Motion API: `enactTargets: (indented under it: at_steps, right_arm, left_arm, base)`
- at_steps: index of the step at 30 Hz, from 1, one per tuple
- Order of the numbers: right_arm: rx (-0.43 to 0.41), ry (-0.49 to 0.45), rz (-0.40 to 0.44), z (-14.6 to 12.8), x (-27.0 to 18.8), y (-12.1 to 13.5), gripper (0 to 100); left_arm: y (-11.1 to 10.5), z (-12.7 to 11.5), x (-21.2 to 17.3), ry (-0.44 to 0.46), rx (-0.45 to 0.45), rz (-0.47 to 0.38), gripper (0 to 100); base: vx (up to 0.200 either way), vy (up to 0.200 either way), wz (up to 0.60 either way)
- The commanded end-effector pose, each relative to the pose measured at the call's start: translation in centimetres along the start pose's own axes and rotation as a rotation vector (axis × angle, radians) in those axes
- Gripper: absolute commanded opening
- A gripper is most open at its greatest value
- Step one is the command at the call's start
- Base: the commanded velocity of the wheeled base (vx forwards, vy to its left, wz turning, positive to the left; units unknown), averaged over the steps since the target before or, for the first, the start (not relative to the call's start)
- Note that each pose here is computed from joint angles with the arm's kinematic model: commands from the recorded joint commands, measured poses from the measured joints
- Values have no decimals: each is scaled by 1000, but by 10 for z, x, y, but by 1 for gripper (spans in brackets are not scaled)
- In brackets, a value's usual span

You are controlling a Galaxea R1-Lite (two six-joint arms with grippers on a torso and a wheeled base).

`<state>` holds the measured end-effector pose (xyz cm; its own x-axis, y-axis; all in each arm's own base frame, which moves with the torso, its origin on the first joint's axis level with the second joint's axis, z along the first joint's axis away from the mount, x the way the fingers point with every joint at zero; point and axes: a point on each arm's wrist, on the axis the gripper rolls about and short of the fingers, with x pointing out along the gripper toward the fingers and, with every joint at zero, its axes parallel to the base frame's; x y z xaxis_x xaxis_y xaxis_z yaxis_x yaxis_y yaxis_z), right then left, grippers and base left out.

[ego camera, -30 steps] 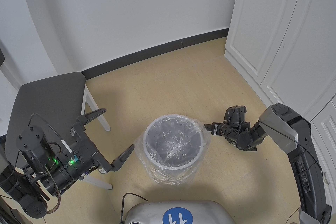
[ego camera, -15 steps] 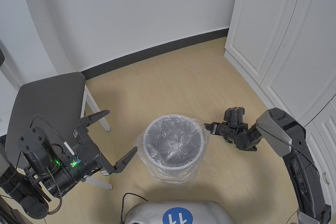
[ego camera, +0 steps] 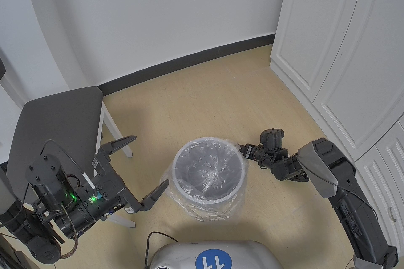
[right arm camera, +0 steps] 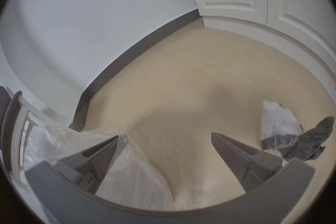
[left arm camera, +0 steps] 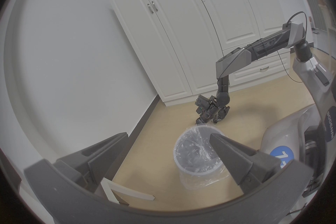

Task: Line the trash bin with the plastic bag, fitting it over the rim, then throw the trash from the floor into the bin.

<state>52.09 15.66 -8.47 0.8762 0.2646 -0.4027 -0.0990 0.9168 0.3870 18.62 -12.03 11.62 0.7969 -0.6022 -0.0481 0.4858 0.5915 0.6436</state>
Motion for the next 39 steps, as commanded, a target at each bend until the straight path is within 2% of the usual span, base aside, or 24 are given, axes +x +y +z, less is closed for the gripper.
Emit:
enactTargets:
  at_steps: [1, 6, 23, 26, 29, 39]
  right_arm:
    - [4, 31, -45, -22, 11, 3, 100]
    - [7, 72, -82, -32, 12, 0, 100]
    - [34, 74, -92, -31, 12, 0, 100]
    - [29, 136, -149, -39, 11, -4, 100]
    - [23, 159, -185, -42, 10, -6, 100]
    - [27, 143, -178, -41, 11, -5, 100]
  left_arm:
    - [-2, -1, 1, 2, 0, -10, 100]
    - [-2, 0, 0, -1, -1, -7, 100]
    - [-3, -2, 1, 9, -3, -16, 100]
    - [-5, -4, 1, 21, -4, -26, 100]
    - [-6, -5, 2, 26, -6, -30, 100]
    - [-6, -5, 3, 26, -7, -30, 100]
  base:
    - [0, 0, 0]
    - [0, 0, 0]
    - [0, 0, 0]
    - [0, 0, 0]
    - [0, 0, 0]
    - [0, 0, 0]
